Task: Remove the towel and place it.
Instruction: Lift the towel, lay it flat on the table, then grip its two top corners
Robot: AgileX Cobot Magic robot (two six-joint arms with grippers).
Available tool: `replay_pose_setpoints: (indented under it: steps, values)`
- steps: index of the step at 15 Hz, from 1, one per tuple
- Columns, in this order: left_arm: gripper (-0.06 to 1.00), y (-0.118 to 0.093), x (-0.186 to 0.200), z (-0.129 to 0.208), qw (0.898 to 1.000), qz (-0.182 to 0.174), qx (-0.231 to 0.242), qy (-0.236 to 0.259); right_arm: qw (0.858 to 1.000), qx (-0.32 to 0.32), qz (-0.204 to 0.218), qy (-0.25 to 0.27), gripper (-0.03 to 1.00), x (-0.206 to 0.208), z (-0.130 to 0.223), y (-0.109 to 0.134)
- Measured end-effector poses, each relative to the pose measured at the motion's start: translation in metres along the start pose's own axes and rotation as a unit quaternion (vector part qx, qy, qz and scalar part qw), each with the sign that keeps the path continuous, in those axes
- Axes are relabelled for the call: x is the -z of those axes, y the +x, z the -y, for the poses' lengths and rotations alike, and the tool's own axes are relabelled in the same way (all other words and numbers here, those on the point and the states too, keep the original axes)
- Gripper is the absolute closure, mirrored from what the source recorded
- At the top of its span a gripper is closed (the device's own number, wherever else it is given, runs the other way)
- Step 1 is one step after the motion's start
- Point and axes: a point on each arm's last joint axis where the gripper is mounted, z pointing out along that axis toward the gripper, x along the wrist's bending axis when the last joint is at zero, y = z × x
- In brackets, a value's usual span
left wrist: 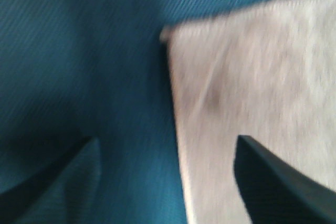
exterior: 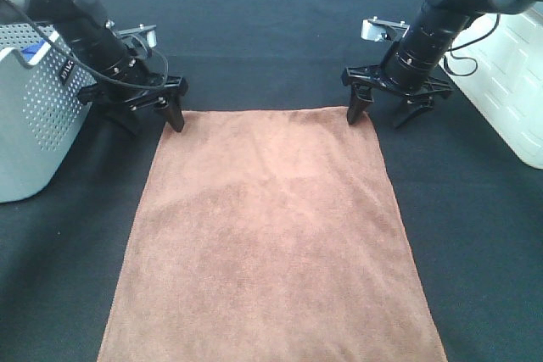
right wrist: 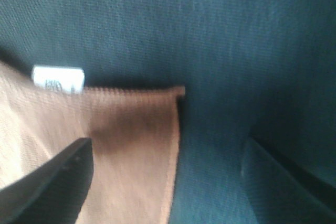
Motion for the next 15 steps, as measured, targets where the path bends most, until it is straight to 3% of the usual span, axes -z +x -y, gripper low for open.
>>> replay_pose_setpoints:
  steps: [4, 6, 8, 11, 13, 15]
  values:
    - [0.22, 0.000, -0.002, -0.001, 1.000, 0.006, 0.003, 0.002, 1.000, 0.012, -0.024, -0.001, 0.21, -0.004, -0.002, 0.002]
    - [0.23, -0.003, -0.004, -0.001, 1.000, 0.029, -0.002, 0.000, 0.999, 0.010, -0.036, -0.001, 0.21, -0.007, -0.002, 0.005]
    - [0.26, -0.011, -0.006, -0.001, 0.998, 0.059, -0.001, -0.003, 0.999, 0.028, -0.040, -0.007, 0.21, -0.011, -0.002, 0.021]
    - [0.32, -0.024, -0.012, 0.000, 0.997, 0.073, -0.005, -0.004, 0.997, 0.059, -0.045, -0.017, 0.22, -0.020, 0.000, 0.051]
    - [0.43, -0.022, -0.014, 0.000, 0.998, 0.067, -0.003, -0.003, 0.997, 0.065, -0.044, -0.019, 0.27, -0.022, 0.000, 0.056]
    - [0.66, -0.019, -0.015, 0.001, 0.999, 0.052, -0.013, 0.000, 0.997, 0.074, -0.031, -0.020, 0.37, -0.022, 0.000, 0.054]
